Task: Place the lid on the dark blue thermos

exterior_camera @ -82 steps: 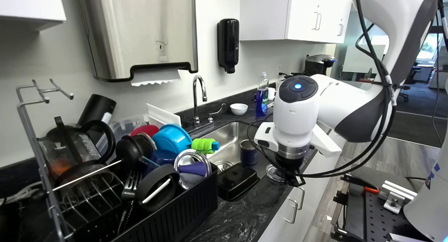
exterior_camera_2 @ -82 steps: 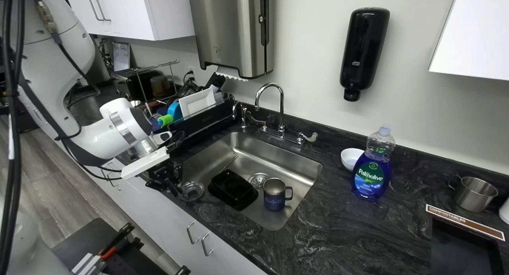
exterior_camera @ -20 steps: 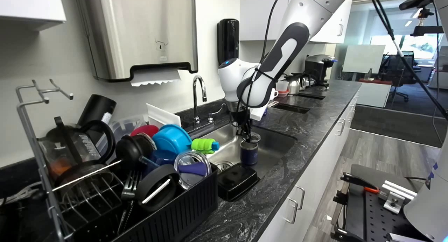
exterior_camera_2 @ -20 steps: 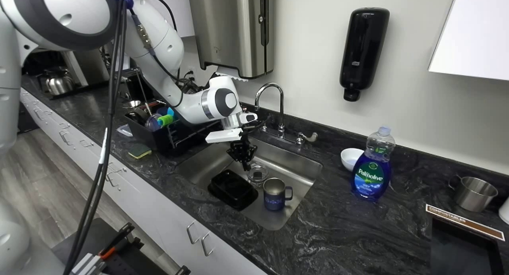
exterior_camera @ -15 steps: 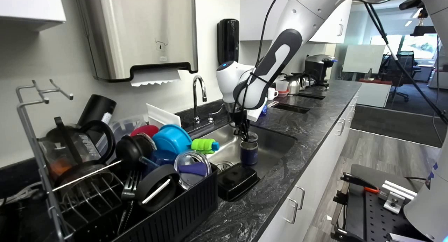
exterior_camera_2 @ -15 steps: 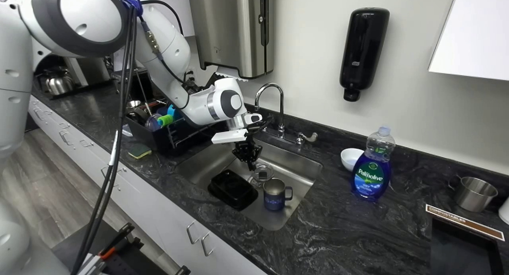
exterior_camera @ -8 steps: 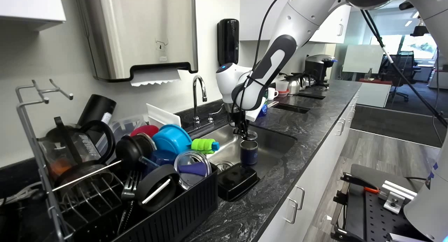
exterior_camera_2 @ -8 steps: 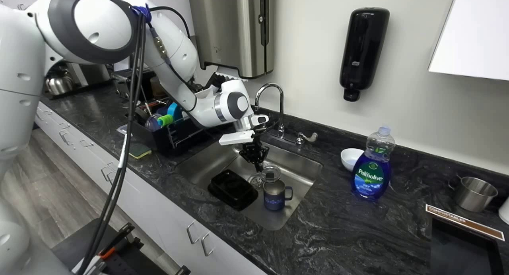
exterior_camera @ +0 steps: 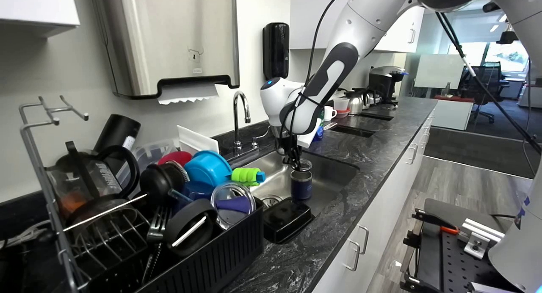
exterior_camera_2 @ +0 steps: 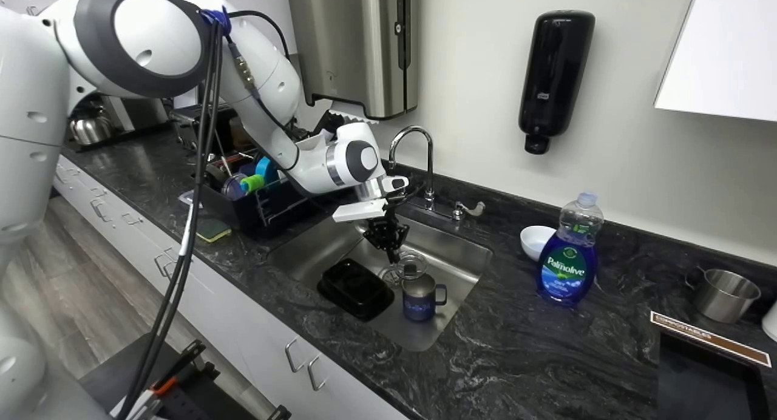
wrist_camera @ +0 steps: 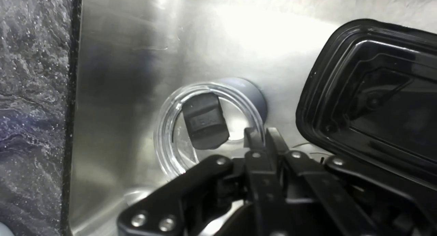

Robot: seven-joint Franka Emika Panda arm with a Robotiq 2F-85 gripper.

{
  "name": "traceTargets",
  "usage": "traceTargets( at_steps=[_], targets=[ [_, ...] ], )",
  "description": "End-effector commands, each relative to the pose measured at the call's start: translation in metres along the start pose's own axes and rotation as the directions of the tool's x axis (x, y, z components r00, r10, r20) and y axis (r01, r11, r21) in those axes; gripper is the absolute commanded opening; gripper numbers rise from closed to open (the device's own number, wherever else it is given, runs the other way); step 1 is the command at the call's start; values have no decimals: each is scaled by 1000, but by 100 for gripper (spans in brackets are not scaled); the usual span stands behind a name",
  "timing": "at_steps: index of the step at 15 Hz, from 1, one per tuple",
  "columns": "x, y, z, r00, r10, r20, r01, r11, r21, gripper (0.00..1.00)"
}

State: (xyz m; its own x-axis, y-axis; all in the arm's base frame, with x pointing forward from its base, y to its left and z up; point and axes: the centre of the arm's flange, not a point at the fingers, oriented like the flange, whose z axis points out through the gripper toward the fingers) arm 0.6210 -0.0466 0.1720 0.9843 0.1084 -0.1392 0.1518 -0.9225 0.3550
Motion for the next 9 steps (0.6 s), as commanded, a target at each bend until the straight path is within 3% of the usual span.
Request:
traceTargets(
  at_steps=[1, 2, 9],
  targets=[
    [0, 0, 0, 1000, 0, 0, 0, 1000, 0, 9],
    [0, 0, 0, 1000, 0, 1, 0, 1000, 0, 2],
    [13, 9, 15, 1000, 12, 7, -12, 1000, -12, 2]
  ],
)
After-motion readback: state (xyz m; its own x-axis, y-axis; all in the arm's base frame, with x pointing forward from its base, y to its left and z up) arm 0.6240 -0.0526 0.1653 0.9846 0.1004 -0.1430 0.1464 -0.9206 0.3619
